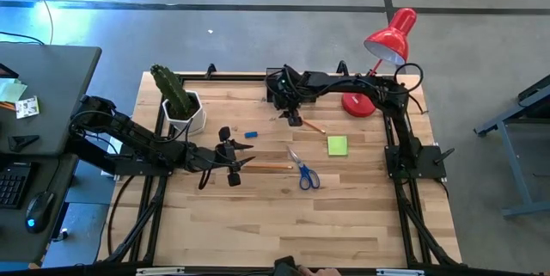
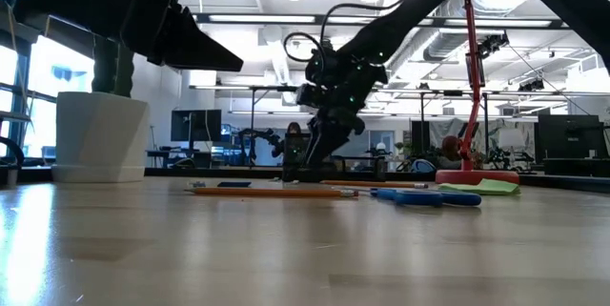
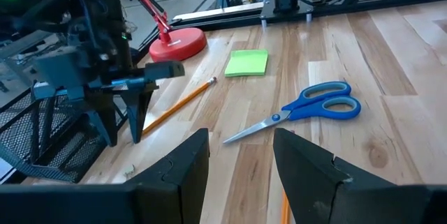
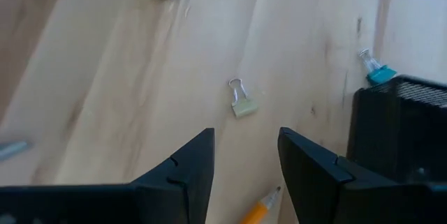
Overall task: Pick and place office supplies into organizer
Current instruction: Put the top yellow pencil into the top left section of the desk organizer
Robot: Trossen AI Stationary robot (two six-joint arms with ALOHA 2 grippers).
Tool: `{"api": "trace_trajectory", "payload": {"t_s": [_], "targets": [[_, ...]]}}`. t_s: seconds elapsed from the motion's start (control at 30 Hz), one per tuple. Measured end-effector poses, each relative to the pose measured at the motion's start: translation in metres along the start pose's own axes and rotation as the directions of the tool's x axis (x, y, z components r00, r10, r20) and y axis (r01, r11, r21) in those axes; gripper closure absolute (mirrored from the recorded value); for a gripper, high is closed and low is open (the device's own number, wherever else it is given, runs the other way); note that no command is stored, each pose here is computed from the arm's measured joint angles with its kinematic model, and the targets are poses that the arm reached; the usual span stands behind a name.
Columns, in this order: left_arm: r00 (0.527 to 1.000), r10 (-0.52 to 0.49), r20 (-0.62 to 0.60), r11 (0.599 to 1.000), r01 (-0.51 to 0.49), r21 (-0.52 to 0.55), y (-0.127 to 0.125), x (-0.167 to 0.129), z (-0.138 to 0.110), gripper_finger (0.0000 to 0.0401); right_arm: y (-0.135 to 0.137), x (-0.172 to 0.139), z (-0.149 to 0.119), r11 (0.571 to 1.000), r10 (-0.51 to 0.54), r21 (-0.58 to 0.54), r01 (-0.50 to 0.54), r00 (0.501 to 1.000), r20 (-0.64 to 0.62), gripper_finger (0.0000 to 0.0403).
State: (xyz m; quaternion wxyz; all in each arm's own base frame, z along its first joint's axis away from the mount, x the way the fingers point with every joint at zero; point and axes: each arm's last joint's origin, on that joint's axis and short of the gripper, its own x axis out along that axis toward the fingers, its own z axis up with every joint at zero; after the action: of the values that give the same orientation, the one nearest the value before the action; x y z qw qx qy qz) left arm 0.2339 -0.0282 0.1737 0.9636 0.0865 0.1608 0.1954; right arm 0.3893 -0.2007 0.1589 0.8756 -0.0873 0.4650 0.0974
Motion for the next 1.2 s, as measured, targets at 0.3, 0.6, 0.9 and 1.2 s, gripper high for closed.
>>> {"api": "trace_trajectory", "payload": {"t_s": [0.3,0.6,0.9,1.2], "targets": [[1.0,0.0,-0.025,1.0,0.001,0.02,0.0,0.0,-0.003,0.0251,0.005,-0.013,0.019,0.998,0.042,0.038,-0.041,0.999,-0.035,0.0249],[0.997,0.051,-0.066,0.998,-0.048,0.045,0.001,0.0,-0.007,0.0251,0.009,-0.012,0.029,0.999,0.021,-0.047,-0.022,1.0,-0.018,0.0249],[0.997,0.051,-0.054,0.998,-0.049,0.036,0.0,0.002,0.003,0.0251,0.005,-0.022,0.043,0.995,-0.029,-0.098,0.024,0.998,-0.051,0.0249],[0.995,0.051,-0.091,0.997,-0.045,0.059,0.0,0.002,-0.001,0.0251,0.001,0.011,0.041,0.996,0.036,-0.078,-0.048,0.988,-0.15,0.0249]]}}
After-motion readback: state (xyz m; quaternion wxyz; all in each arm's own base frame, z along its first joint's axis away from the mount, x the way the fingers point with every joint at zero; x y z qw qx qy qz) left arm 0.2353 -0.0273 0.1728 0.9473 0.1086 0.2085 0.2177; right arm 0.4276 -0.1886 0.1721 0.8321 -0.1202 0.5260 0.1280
